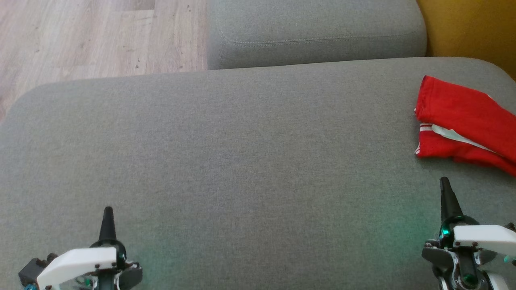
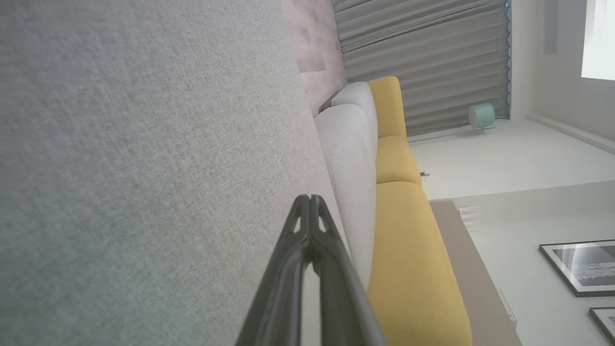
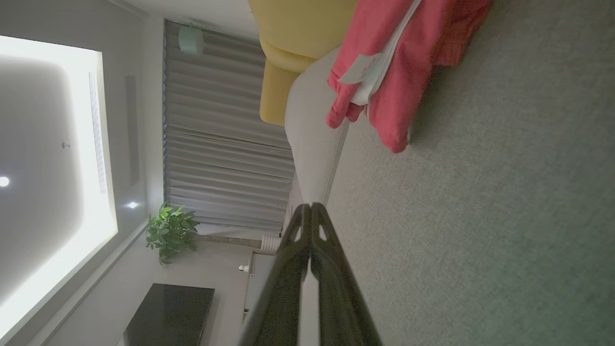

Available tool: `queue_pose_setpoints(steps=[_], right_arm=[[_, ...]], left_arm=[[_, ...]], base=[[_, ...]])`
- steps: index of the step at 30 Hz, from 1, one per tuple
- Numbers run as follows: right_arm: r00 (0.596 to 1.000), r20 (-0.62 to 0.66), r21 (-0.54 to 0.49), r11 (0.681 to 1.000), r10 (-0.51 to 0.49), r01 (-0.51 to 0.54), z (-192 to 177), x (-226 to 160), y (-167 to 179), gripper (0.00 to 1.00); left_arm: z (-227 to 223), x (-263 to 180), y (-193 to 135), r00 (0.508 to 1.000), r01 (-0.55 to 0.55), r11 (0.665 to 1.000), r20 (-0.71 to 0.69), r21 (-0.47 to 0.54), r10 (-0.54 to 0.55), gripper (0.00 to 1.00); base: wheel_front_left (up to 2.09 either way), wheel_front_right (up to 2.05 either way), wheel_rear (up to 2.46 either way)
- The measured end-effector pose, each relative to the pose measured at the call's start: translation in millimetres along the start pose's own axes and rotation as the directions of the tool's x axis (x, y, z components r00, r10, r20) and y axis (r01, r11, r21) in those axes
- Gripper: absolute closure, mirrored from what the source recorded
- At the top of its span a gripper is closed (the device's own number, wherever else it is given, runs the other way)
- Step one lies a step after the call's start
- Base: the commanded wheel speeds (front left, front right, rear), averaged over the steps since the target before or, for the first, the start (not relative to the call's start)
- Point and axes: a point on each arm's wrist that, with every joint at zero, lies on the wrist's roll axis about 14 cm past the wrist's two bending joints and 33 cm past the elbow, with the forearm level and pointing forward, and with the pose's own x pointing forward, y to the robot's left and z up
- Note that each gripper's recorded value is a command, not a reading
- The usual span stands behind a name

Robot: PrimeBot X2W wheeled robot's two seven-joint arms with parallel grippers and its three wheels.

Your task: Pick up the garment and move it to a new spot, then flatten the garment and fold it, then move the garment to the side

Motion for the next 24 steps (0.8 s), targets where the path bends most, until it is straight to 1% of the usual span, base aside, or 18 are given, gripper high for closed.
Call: queue_pose_setpoints(steps=[10, 20, 24], right_arm=[[1.0, 0.013, 0.112, 0.994, 0.001, -0.003, 4, 1, 0, 1.0], [0.999, 0.038, 0.225, 0.974, 0.029, -0.037, 13, 8, 9, 1.0], [0.999, 0.038, 0.242, 0.969, 0.03, -0.038, 13, 8, 9, 1.0]], left_arm=[[4, 3, -6, 0.999, 0.039, 0.994, 0.007, -0.101, -0.038, 1.0], [11, 7, -15, 0.996, 0.087, 0.974, 0.034, -0.207, -0.081, 1.0], [14, 8, -20, 0.994, 0.105, 0.97, 0.045, -0.22, -0.098, 1.0]], base=[[0.0, 0.0, 0.0], [0.0, 0.0, 0.0], [0.0, 0.0, 0.0]])
